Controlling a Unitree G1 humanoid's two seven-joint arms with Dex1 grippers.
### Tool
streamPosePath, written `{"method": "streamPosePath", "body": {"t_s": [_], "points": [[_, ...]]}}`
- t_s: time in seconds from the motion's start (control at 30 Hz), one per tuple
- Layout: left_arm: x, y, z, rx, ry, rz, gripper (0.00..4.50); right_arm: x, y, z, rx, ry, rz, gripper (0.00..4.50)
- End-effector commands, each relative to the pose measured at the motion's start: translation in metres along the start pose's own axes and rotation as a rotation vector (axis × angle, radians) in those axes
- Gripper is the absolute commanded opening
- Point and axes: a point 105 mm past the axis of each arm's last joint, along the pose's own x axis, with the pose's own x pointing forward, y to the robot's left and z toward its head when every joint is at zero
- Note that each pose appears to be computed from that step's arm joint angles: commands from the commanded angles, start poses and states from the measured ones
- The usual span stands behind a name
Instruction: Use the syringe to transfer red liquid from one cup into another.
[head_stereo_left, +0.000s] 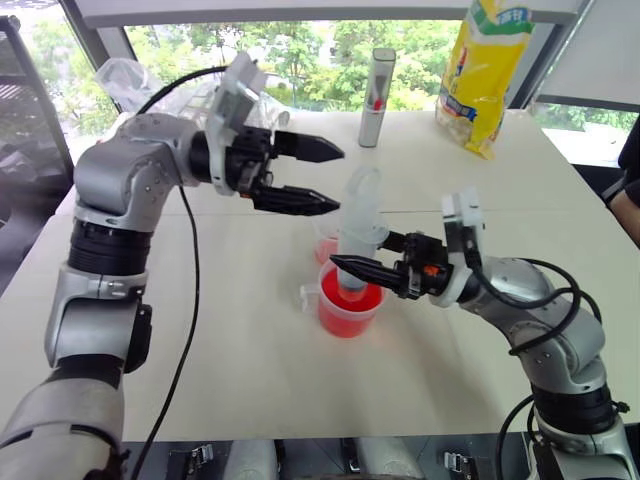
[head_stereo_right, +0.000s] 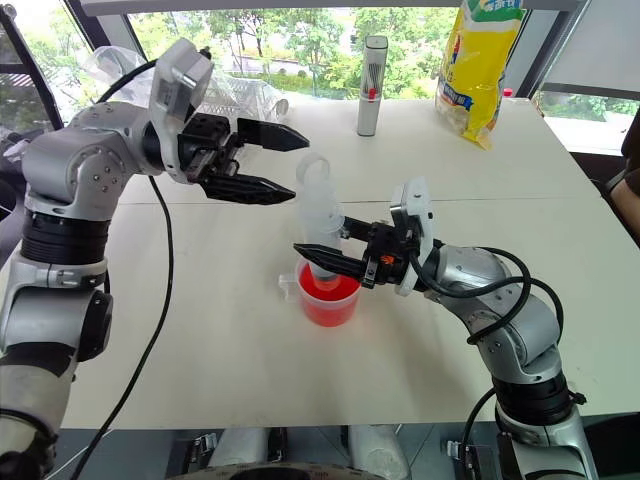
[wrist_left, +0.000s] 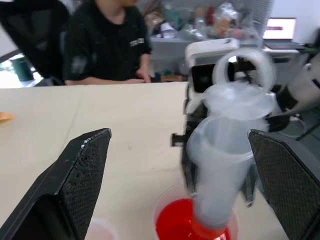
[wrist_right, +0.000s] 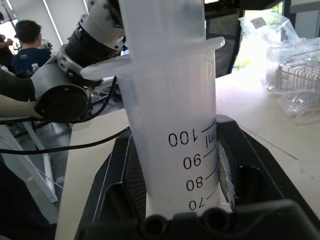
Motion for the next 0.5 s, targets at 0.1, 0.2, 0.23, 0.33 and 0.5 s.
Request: {"method": "streamPosePath", "body": {"t_s": [0.1,0.2,0.23,0.33,0.5], "points": [[-0.023,0.008,0.02,0.074,-0.043,0.117,4.48,-0.001,-0.011,0.042,-0.117,-0.073,0.006,1.5],[-0.028,0.011,0.027,0.095,-0.065,0.151,4.48,0.0,-0.029,0.069,-0.153,-0.106,0.011,1.5],[-0.03,0.012,0.029,0.102,-0.072,0.162,4.48,0.001,-0.038,0.074,-0.159,-0.113,0.01,1.5],[-0.032,0.014,0.031,0.109,-0.082,0.181,4.48,0.006,-0.06,0.08,-0.178,-0.11,0.009,1.5],[-0.033,0.012,0.031,0.116,-0.085,0.198,4.48,0.021,-0.095,0.068,-0.155,-0.102,0.008,1.5]]}}
